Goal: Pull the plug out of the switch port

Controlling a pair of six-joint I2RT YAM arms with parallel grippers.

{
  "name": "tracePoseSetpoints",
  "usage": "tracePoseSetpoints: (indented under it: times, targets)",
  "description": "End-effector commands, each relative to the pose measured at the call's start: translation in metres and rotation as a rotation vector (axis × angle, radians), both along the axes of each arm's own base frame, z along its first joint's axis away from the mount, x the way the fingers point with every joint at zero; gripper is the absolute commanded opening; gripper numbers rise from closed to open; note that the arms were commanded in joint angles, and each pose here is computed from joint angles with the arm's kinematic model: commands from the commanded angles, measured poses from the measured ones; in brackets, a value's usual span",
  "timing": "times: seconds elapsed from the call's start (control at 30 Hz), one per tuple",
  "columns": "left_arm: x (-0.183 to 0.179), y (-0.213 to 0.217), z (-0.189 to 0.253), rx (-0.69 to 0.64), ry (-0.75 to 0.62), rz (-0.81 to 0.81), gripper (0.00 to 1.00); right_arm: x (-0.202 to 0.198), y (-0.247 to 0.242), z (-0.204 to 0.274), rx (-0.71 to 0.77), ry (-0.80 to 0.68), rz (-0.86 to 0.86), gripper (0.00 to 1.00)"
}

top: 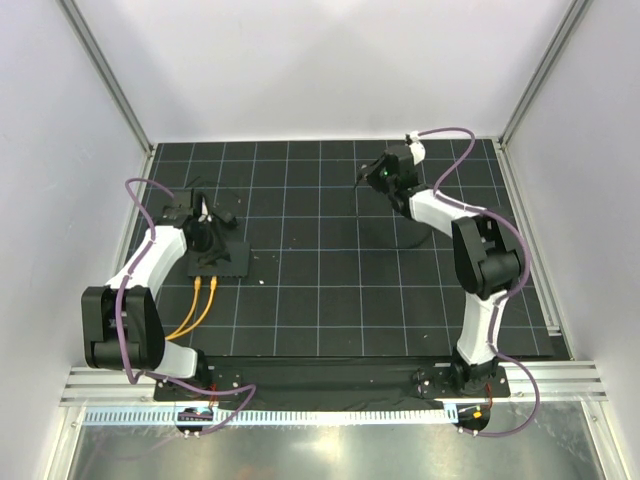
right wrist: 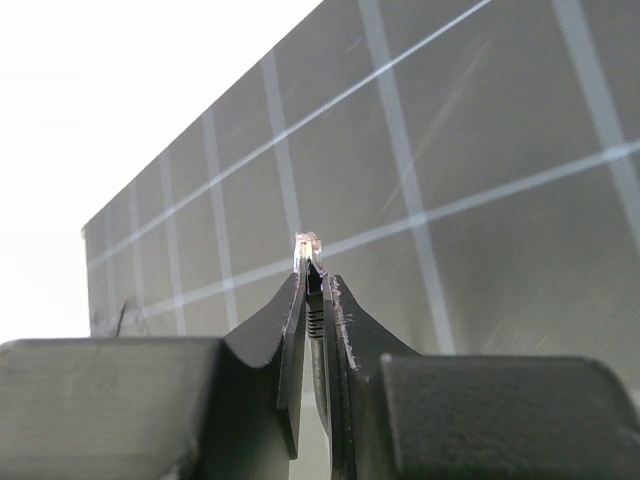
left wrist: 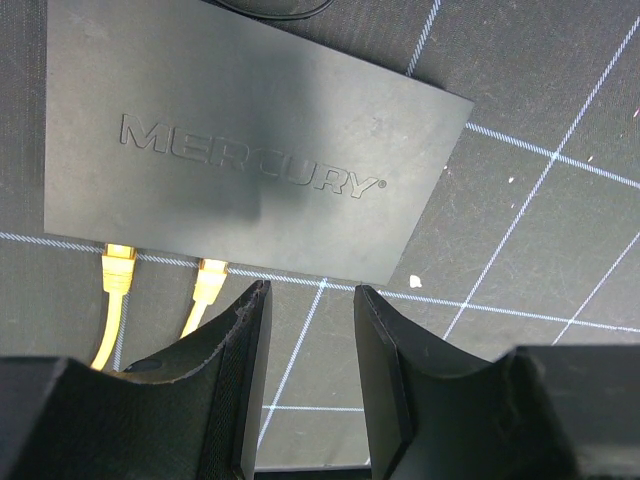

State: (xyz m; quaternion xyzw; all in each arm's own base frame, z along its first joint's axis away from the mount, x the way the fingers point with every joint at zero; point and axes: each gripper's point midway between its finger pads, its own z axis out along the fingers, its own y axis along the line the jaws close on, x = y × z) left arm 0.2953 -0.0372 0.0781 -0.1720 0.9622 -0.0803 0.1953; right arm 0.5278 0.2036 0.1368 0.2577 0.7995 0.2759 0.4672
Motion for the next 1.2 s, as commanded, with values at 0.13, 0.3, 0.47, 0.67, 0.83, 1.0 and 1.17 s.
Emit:
tracePoseSetpoints:
  times: [0.13,0.3,0.47,0.67,0.83,1.0,1.17]
  targets:
    - [0.006,-0.003,0.011,-0.011,-0.059,0.000,0.43,0.059,-0.036,-0.012,0.035,-0.006,-0.147,0.01]
    - [0.007,-0.001,0.010,-0.002,-0.058,0.004,0.43,0.073,-0.050,-0.019,0.011,0.006,-0.204,0.02]
    - [0.009,0.007,0.013,0.039,-0.070,0.021,0.43,0.074,-0.049,-0.031,-0.014,0.059,-0.195,0.25]
    - [0.012,0.011,0.024,0.058,-0.118,0.029,0.43,0.060,-0.059,-0.039,-0.153,0.097,-0.171,0.50]
    - [0.013,0.016,0.039,0.073,-0.171,0.067,0.43,0.026,-0.048,-0.011,-0.231,0.074,-0.128,0.60]
    - [0.014,0.030,0.065,0.088,-0.246,0.226,0.44,-0.039,0.039,0.031,-0.250,-0.062,0.088,0.57]
    - [0.016,0.042,0.073,0.113,-0.296,0.289,0.41,-0.135,0.161,0.041,-0.073,-0.195,0.344,0.55]
